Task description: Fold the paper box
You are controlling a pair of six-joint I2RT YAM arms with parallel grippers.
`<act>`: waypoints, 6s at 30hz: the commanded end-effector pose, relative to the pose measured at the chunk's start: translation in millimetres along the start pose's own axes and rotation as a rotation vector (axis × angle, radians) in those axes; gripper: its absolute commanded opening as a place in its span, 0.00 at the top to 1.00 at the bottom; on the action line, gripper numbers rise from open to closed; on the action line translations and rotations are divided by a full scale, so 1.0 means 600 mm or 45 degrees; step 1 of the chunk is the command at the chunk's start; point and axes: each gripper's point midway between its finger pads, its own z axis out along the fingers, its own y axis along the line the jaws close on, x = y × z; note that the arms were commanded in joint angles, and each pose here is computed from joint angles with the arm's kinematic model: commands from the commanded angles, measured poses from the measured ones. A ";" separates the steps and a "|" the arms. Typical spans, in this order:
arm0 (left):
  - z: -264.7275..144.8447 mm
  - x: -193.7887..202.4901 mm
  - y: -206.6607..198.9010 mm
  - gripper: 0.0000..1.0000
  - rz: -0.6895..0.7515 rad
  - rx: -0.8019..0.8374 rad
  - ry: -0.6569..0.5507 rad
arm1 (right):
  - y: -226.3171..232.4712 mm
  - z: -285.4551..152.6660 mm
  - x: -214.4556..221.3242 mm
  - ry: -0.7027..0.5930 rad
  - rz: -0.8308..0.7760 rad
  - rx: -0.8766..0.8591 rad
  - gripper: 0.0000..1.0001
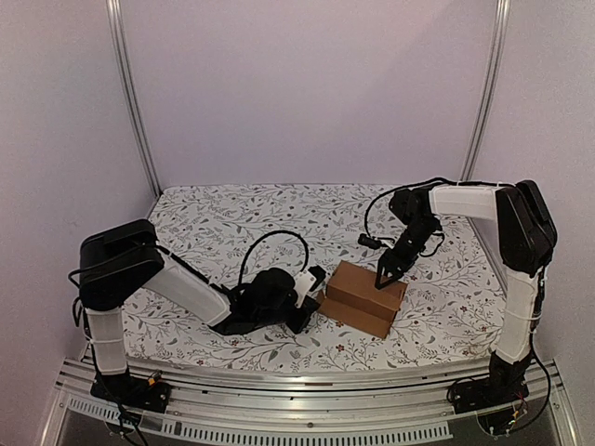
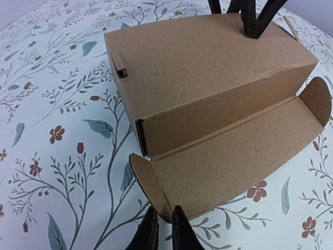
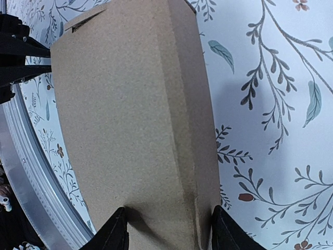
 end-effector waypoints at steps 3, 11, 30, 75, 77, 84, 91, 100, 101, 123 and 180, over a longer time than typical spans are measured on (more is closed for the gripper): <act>-0.006 -0.020 -0.001 0.91 -0.001 0.013 -0.042 | -0.028 0.033 0.034 0.123 0.023 0.053 0.48; 0.009 -0.031 -0.006 0.97 0.008 0.018 -0.033 | -0.028 0.031 0.034 0.120 0.022 0.052 0.49; -0.010 -0.039 0.015 1.00 -0.054 -0.057 -0.060 | -0.028 0.038 0.037 0.143 0.025 0.035 0.50; 0.013 -0.045 0.027 1.00 -0.100 -0.054 -0.018 | -0.015 0.035 0.036 0.130 -0.001 0.000 0.51; 0.015 -0.045 0.028 1.00 -0.105 -0.054 -0.014 | -0.014 0.035 0.036 0.133 -0.008 0.000 0.51; 0.020 -0.064 0.033 1.00 -0.132 -0.053 0.013 | -0.002 0.034 0.034 0.127 -0.052 -0.013 0.51; 0.025 -0.078 0.035 1.00 -0.149 -0.045 0.020 | 0.007 0.037 0.033 0.141 -0.090 -0.006 0.51; 0.033 -0.084 0.041 1.00 -0.166 -0.045 0.027 | 0.008 0.040 0.034 0.155 -0.084 -0.012 0.51; 0.030 -0.086 0.040 1.00 -0.165 -0.043 0.023 | 0.007 0.040 0.034 0.154 -0.078 -0.010 0.52; -0.020 -0.112 -0.230 0.53 0.148 0.299 -0.045 | -0.018 0.002 0.028 0.055 0.058 -0.056 0.47; 0.127 -0.076 -0.269 1.00 0.090 0.246 0.113 | -0.034 0.005 0.040 0.057 0.156 -0.089 0.49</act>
